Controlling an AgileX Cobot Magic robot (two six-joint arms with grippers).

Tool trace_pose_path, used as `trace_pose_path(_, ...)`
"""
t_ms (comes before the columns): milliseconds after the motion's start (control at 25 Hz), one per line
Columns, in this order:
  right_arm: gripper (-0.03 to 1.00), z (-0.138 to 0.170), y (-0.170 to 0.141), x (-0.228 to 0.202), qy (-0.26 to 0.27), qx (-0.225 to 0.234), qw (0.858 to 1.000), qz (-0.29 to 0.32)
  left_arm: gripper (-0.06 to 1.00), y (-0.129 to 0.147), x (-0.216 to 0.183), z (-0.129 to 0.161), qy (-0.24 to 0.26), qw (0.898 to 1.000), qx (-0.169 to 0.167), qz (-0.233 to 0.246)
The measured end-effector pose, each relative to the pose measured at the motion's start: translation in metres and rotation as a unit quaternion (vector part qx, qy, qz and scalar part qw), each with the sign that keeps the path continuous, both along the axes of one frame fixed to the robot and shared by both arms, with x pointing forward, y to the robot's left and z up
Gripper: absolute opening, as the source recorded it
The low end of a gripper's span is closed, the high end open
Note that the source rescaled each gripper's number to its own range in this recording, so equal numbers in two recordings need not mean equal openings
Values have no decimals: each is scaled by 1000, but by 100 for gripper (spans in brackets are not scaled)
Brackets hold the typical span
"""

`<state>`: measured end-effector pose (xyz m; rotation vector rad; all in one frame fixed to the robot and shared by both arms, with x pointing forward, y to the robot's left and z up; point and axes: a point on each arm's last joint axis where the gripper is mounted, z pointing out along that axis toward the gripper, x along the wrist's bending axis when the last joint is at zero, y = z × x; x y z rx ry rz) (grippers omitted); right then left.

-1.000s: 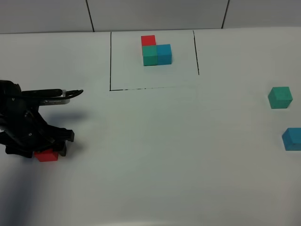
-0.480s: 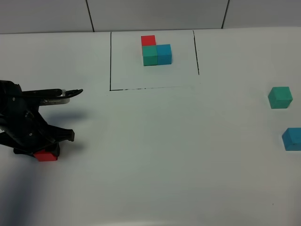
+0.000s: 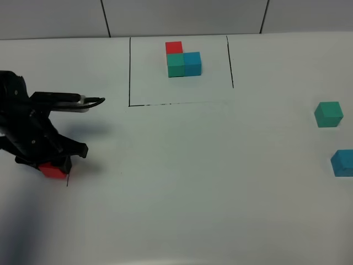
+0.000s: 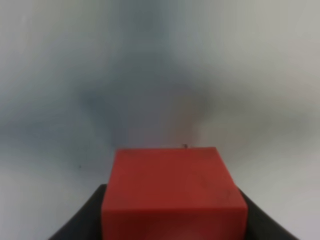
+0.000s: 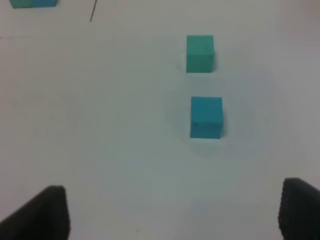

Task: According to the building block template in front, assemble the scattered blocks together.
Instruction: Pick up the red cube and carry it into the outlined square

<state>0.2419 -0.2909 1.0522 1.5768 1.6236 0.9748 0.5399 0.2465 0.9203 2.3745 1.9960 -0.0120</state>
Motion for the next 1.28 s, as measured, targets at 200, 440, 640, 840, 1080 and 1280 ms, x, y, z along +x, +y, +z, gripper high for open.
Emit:
trace_pose_path(200,81,0,0,0,0,0,1000,0,0,-26,14,23,-17,992,-25,-123)
trace_pose_path(440,81,0,0,0,0,0,1000,0,0,-72,36,42,-42,971,-29,-236)
trace_pose_path(640,81,0,0,0,0,0,1000,0,0,-116,59,42,-32,951,-18,-308)
trace_pose_path(840,81,0,0,0,0,0,1000,0,0,-157,83,33,-20,925,-8,-380)
trace_pose_path(1080,81,0,0,0,0,0,1000,0,0,-200,103,19,-16,885,-6,-465)
trace_pose_path(1280,81,0,0,0,0,0,1000,0,0,-228,118,6,-42,863,-5,-504)
